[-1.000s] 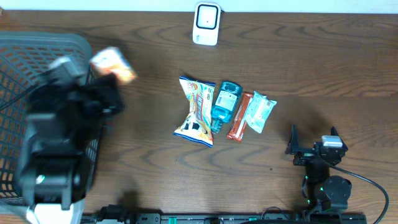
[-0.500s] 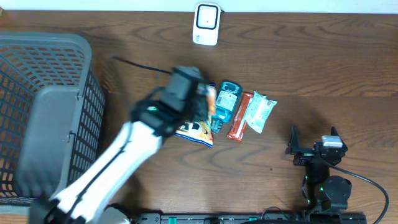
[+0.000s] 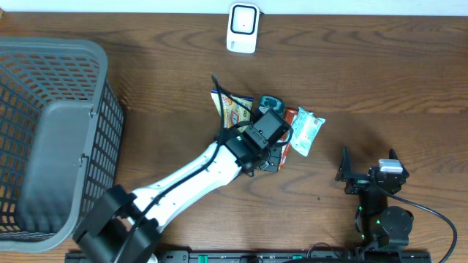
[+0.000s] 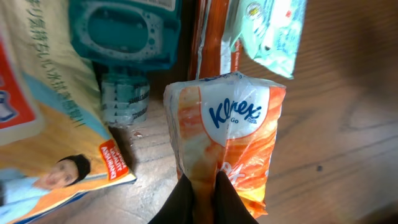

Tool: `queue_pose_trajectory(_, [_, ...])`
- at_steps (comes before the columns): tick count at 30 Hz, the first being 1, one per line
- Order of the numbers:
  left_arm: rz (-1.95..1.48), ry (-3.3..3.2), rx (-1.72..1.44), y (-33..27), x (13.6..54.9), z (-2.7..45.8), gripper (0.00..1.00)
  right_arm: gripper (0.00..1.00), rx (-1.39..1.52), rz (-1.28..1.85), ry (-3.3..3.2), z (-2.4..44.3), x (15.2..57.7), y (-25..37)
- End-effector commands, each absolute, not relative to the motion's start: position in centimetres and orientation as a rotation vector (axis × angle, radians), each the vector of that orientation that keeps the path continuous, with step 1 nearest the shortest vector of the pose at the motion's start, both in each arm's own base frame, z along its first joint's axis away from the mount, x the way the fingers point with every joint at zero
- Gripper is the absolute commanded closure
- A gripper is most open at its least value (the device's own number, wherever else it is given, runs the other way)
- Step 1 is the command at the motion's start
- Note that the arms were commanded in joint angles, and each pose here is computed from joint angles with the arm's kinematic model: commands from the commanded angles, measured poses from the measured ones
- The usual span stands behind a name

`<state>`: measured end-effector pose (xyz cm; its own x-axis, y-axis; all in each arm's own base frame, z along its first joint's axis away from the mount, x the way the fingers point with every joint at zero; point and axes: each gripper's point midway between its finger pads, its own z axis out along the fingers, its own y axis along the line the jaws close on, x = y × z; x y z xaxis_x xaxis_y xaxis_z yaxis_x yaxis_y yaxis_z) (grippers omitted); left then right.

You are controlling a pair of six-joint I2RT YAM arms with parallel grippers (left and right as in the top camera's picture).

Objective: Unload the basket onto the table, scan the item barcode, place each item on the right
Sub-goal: 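Carry the Kleenex pack to the table in front of the teal bottle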

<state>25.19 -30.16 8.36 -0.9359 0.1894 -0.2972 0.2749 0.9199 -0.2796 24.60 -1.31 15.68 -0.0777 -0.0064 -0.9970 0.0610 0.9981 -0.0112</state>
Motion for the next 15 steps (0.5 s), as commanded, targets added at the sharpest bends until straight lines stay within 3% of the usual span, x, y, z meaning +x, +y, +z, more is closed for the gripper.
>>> queue_pose_trajectory(1, [-0.419,2.822,0.376,-30.5,25.4,6.9,0.93,0.01,0.027,-0.053,1.648,15.7,24.6,-1.1])
queue_pose_trajectory(15, [-0.435,2.894,0.419,-31.3,24.1,4.7,0.93,0.01,0.027,-0.053,1.648,15.7,24.6,-1.1])
